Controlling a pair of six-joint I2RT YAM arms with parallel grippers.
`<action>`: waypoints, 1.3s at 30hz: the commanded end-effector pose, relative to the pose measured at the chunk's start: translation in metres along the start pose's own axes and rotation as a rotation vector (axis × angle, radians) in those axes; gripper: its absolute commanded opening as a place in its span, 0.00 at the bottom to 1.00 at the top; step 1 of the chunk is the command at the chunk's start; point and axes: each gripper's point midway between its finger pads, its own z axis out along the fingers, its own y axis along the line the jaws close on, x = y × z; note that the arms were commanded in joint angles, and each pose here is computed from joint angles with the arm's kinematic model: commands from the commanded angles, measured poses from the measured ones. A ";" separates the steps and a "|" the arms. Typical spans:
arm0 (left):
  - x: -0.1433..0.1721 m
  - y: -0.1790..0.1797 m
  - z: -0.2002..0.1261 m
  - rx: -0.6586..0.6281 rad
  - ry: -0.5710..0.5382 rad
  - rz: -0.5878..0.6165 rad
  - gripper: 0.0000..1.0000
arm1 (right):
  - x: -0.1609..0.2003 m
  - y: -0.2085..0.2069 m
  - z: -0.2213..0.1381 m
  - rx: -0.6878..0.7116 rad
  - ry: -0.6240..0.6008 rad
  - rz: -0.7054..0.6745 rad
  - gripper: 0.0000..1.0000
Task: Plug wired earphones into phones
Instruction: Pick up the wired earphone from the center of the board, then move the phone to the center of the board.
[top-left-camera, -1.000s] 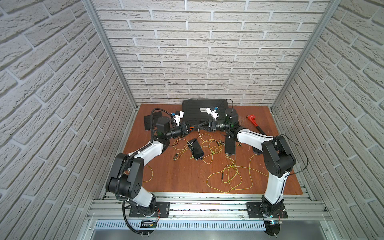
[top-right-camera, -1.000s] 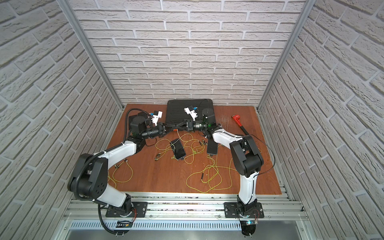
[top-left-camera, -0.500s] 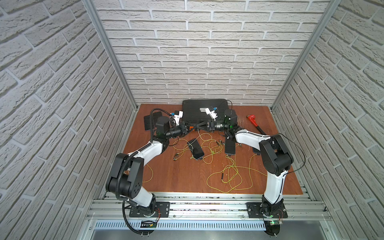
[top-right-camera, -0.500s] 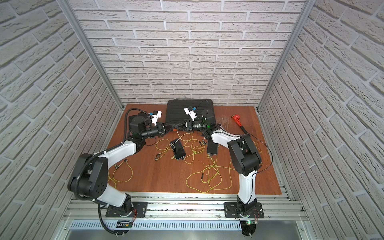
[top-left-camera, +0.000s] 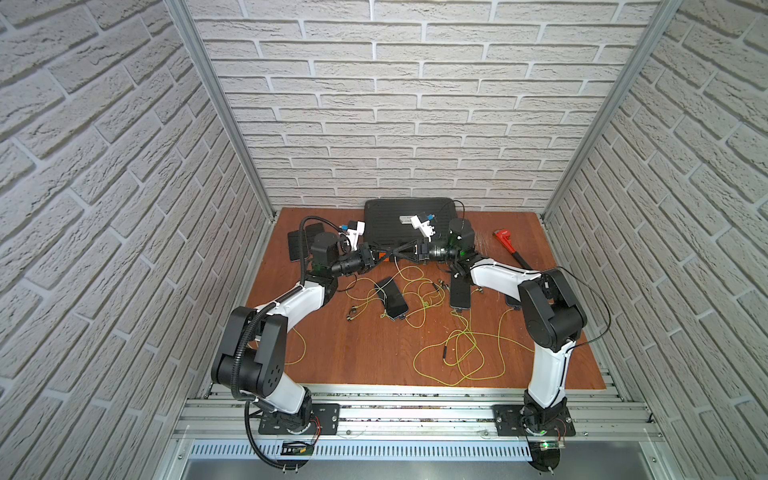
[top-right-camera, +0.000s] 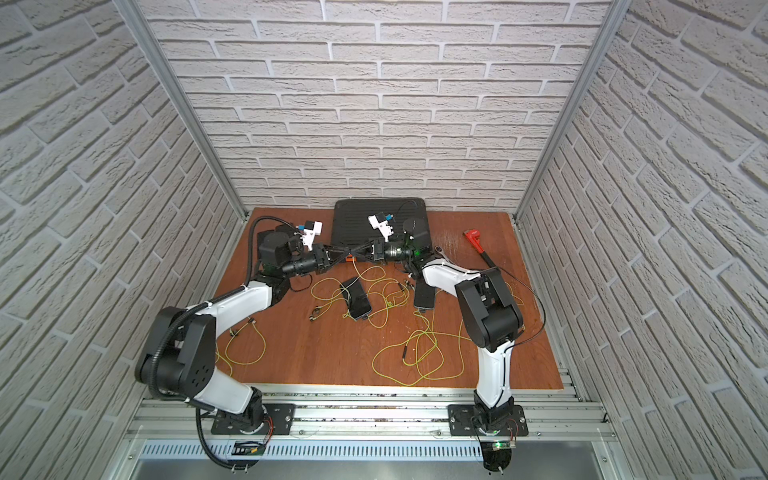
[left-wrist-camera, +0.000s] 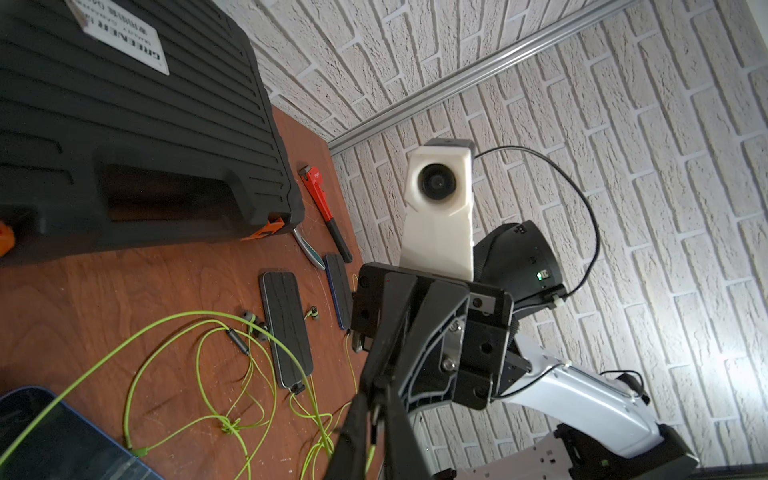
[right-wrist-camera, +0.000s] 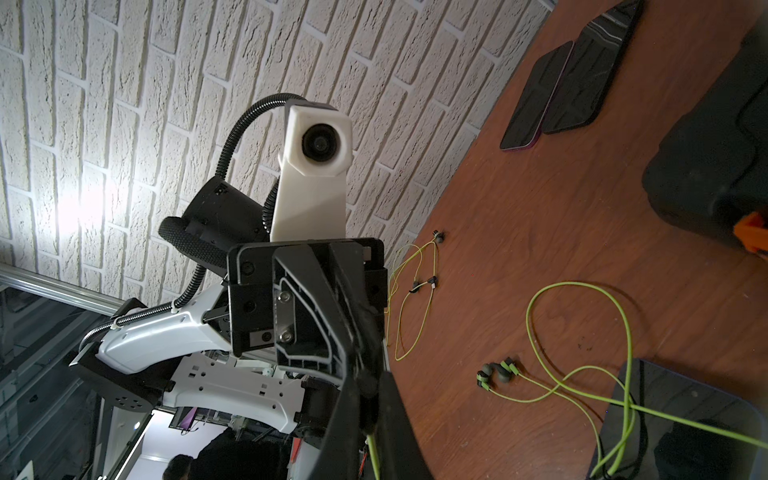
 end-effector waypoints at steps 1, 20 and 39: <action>-0.022 0.000 -0.018 -0.106 -0.055 0.071 0.44 | -0.001 0.011 -0.002 0.030 -0.023 -0.097 0.06; -0.200 0.224 -0.142 -1.158 -0.138 0.022 0.83 | 0.054 -0.015 -0.026 0.520 0.036 -0.322 0.05; -0.187 0.331 -0.117 -1.314 -0.038 -0.109 0.74 | 0.075 -0.022 -0.048 0.628 0.037 -0.297 0.05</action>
